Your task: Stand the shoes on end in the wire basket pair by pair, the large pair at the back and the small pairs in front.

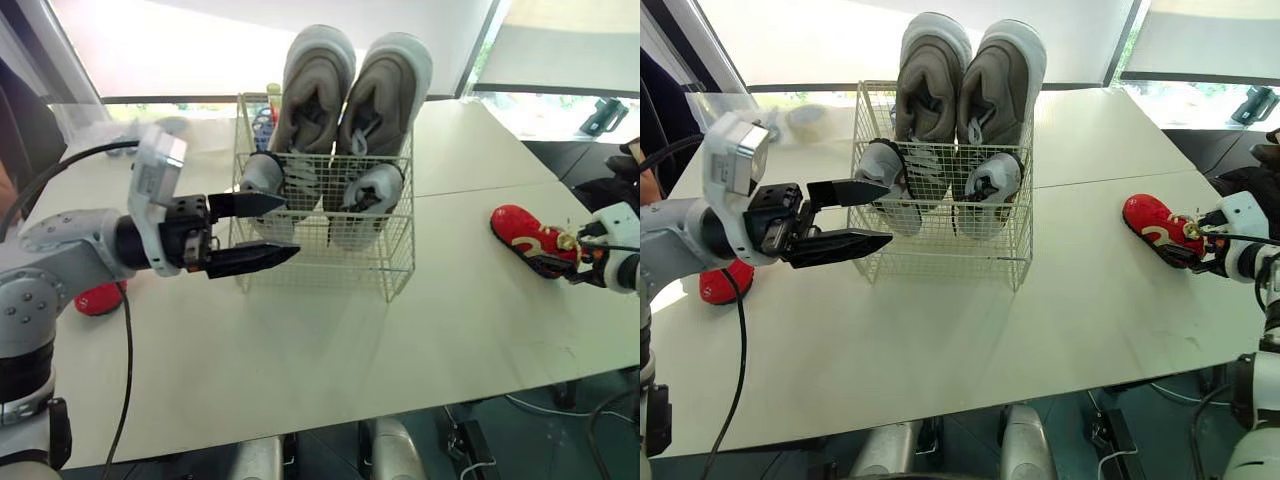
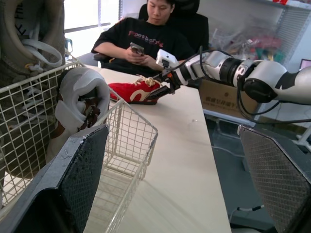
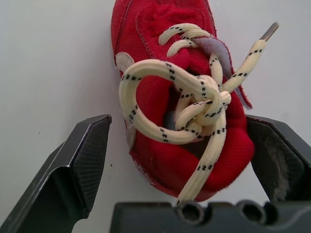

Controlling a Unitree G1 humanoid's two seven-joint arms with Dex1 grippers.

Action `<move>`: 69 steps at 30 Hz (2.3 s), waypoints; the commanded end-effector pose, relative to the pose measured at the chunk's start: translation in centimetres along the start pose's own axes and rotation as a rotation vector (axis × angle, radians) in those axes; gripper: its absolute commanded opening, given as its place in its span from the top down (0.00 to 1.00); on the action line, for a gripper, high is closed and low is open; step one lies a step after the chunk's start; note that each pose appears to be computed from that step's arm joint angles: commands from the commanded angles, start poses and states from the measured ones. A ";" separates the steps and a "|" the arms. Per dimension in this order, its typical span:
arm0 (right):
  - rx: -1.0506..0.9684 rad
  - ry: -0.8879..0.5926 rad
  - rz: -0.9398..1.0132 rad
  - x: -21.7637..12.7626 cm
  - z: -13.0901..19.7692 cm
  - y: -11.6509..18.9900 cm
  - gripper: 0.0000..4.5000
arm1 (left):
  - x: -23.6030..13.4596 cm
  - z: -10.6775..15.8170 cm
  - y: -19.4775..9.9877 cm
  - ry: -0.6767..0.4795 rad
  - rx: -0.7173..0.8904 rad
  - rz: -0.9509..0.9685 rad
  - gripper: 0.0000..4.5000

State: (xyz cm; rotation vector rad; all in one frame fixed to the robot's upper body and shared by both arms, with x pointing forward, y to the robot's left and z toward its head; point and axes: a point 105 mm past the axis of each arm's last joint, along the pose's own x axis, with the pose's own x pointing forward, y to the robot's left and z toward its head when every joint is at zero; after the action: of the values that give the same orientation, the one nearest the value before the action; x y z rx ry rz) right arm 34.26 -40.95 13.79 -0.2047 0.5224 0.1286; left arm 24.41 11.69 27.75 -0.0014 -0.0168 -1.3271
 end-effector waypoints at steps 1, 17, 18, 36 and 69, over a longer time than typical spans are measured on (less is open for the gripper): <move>-0.013 -0.032 -0.003 0.0 1.1 -0.1 0.00 | 0.0 0.7 -0.3 -0.016 0.057 0.014 0.02; -0.161 -0.189 0.011 -1.9 6.9 0.1 1.00 | 0.4 1.7 1.6 -0.077 0.063 0.053 0.01; -0.201 -0.261 0.001 -3.0 9.1 0.3 1.00 | 0.3 1.9 1.8 -0.086 0.058 0.059 0.01; -1.009 -1.027 0.307 -16.5 24.7 22.5 1.00 | 0.2 6.8 4.8 -0.188 -0.070 -0.033 0.01; -0.901 -0.989 0.619 -14.3 23.6 27.1 0.57 | 0.7 4.5 5.6 -0.185 -0.159 0.005 0.95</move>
State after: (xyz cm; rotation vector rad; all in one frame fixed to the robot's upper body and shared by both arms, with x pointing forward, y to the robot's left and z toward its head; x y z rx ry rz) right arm 29.49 -9.13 33.68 -0.9209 -0.4712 1.0712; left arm 30.69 12.34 31.43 -0.2595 -0.0246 -1.3011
